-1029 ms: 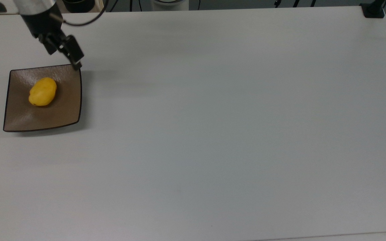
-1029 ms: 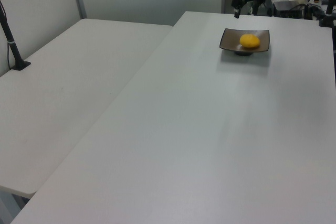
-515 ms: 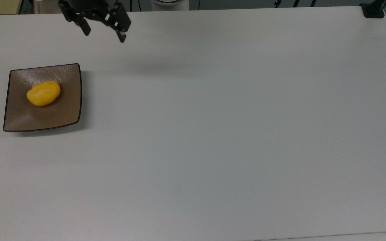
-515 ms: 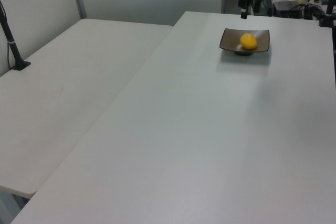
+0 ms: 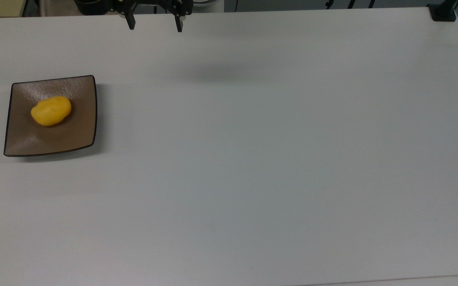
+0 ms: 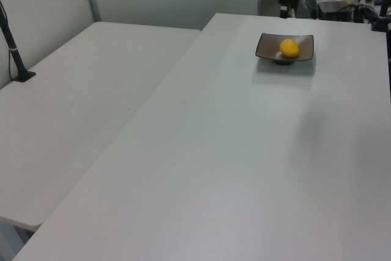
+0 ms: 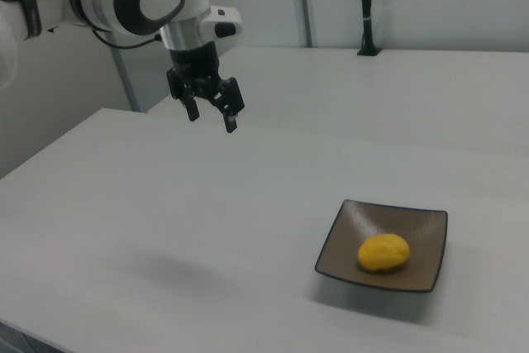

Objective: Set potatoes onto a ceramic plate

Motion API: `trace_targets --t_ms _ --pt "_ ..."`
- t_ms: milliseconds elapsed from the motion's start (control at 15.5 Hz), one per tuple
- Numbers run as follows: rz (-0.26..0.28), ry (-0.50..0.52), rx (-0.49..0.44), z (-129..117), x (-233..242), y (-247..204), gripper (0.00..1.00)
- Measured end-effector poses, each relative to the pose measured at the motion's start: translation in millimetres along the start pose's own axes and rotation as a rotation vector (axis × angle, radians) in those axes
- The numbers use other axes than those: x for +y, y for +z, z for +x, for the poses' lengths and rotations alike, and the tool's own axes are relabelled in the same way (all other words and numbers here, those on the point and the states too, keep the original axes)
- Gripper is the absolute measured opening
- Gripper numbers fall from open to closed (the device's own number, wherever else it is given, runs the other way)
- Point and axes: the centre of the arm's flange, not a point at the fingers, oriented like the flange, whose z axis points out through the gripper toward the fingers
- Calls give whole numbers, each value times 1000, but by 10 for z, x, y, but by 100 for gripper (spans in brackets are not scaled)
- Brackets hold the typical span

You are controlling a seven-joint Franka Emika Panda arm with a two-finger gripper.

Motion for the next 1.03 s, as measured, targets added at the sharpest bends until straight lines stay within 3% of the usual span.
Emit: trace_targets --t_ms 579,836,1029 --pt "2 -64 -48 -89 -61 2 100" --pt "-62 -109 -51 -96 -201 14 100" --pt "-68 -112 -51 -97 -210 13 100"
